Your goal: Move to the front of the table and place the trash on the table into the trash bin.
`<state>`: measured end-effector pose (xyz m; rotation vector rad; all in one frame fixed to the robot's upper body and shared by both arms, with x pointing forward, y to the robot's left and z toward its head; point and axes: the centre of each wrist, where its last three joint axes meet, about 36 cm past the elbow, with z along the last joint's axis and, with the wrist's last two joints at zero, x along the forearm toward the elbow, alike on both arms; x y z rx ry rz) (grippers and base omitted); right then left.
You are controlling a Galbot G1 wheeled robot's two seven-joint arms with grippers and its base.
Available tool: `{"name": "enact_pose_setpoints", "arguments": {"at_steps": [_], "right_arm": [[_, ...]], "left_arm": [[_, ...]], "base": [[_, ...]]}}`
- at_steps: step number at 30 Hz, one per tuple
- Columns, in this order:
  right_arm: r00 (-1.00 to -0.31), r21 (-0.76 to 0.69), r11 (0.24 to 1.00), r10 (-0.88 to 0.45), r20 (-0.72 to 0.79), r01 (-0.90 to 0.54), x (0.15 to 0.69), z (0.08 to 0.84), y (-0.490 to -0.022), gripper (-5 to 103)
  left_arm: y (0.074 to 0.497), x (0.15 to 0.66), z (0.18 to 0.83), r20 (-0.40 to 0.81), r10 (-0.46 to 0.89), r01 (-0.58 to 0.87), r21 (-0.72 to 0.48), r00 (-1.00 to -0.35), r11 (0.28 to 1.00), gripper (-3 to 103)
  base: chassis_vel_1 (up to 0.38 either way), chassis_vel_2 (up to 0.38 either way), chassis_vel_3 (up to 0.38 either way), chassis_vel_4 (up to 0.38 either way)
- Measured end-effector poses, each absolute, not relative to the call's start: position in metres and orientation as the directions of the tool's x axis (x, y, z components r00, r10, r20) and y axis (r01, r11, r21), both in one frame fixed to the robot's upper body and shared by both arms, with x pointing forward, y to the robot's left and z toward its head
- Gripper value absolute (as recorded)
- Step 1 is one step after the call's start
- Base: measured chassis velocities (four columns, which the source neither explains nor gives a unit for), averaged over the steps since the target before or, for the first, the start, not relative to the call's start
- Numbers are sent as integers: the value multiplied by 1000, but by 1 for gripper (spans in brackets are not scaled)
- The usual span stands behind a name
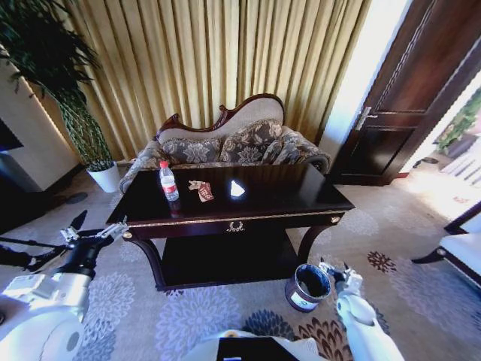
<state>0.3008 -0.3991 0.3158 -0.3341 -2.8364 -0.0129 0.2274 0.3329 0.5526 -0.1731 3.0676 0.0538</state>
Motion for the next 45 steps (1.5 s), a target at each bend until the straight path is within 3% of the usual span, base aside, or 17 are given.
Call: {"name": "enact_pose_setpoints", "arguments": {"at_steps": [6,16,45], "right_arm": [[-990,27,997,65,121,69,284,406,-341,100],[-995,16,995,-101,13,-100,269,510,-278,100],[-987,11,988,-156,28,-155,277,510,-277,100]], "left_arm": [[335,228,550,-62,-116,-118,31,-991,993,100],[335,226,552,-69,-121,-124,40,-990,991,100],[336,222,554,-60,-124,-126,44,-991,991,100]], "base": [[0,0,0,0],[0,0,0,0],[-34,29,31,-30]]}}
